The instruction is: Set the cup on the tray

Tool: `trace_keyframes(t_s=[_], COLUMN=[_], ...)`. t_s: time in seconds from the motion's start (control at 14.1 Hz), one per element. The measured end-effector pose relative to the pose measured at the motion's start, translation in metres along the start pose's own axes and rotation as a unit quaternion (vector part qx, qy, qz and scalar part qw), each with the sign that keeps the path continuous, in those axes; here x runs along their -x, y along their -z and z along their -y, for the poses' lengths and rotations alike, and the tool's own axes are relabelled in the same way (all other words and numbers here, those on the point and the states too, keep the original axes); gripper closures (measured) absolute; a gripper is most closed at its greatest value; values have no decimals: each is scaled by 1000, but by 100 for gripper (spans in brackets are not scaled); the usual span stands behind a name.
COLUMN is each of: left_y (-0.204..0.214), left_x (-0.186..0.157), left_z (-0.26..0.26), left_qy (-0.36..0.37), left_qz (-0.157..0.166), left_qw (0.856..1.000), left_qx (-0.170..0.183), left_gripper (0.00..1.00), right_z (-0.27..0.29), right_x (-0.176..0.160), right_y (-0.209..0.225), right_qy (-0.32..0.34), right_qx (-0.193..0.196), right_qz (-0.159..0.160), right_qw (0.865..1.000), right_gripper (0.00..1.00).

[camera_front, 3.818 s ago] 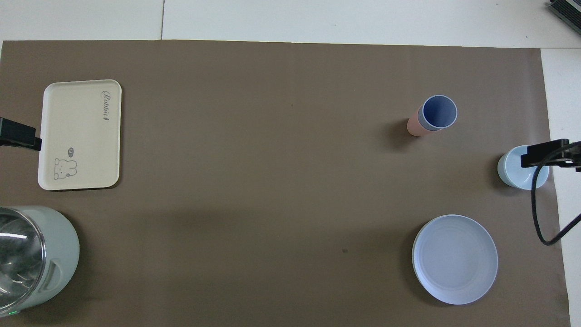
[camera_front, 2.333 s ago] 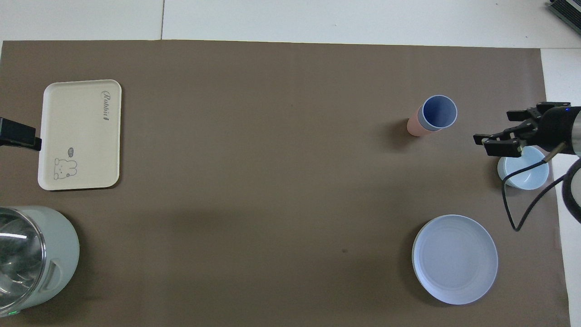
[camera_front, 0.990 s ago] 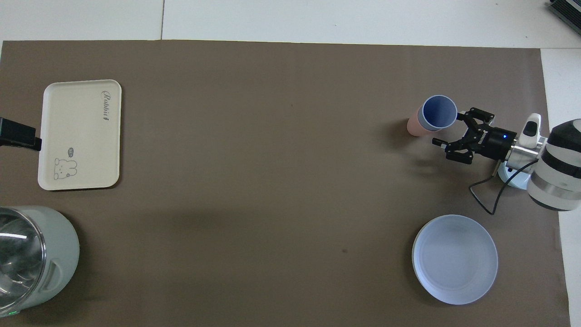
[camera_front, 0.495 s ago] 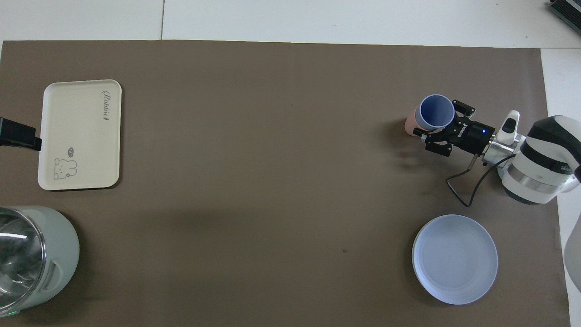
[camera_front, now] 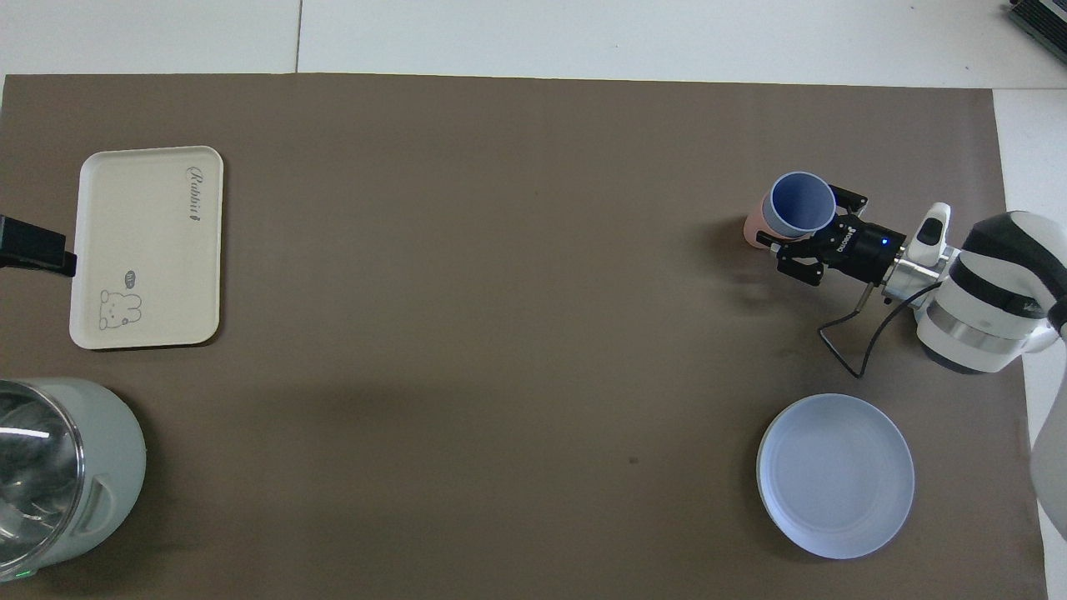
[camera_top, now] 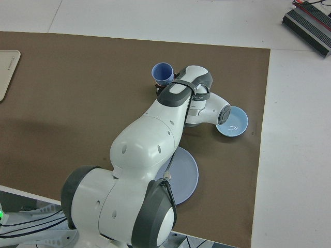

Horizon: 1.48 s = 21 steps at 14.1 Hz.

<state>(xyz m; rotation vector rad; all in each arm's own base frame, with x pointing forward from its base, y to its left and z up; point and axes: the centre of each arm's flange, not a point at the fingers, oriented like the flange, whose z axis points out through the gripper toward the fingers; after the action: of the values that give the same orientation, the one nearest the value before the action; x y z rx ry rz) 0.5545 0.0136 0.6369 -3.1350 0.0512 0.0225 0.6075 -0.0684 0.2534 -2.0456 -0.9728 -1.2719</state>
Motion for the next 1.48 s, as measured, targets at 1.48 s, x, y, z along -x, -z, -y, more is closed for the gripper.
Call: trace_keyframes(t_s=[1.48], left_y=[-1], left_x=[1], left_z=[-5], left_qy=[-4], left_qz=[5], left_qw=[1000], left_qx=[0], left_gripper=[0], right_z=[215], right_x=[-333], right_y=[-106], right_qy=[96], right_qx=[28], right_qz=[225], right_qw=[969], right_gripper=[17])
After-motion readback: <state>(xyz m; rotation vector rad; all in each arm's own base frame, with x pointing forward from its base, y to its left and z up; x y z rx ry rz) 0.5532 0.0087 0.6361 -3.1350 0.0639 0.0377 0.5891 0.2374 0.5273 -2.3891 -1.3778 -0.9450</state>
